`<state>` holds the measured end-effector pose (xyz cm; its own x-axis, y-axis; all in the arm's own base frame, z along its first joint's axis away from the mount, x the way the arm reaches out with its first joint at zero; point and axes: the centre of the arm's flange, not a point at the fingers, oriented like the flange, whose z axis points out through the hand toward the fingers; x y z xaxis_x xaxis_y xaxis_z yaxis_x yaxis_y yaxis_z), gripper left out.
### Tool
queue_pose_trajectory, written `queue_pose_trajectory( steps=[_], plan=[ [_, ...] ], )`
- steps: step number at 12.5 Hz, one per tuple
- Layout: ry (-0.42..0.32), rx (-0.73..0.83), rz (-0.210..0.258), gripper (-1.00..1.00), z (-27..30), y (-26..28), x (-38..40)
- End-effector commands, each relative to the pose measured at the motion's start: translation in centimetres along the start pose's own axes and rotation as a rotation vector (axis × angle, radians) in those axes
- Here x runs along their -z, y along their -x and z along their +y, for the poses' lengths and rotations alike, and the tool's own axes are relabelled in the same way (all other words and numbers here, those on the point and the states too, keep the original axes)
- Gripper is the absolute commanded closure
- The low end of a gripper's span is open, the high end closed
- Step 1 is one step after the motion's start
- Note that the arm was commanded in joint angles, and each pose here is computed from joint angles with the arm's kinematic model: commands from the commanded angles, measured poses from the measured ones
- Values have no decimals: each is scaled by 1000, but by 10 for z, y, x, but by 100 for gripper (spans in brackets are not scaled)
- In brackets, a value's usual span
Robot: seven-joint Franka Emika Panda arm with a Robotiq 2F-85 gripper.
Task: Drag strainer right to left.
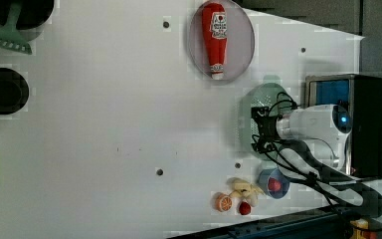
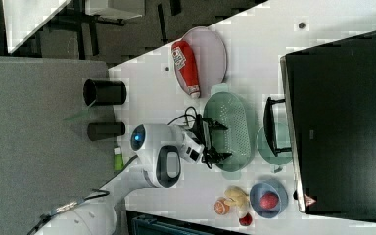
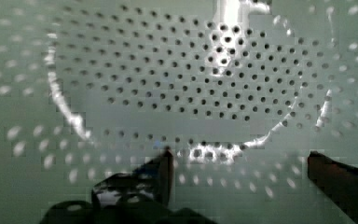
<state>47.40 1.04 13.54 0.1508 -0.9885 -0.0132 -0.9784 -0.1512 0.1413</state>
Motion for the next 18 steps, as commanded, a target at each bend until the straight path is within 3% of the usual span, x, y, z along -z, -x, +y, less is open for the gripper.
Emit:
queue_pose_trajectory(
  steps=[1,9,18],
  plan=[
    [-58,-71,1,-100,-7,3,9],
    [-53,-75,-15,-100,-13,48,5],
    [-57,-137,-31,-100,-15,166,7]
  ],
)
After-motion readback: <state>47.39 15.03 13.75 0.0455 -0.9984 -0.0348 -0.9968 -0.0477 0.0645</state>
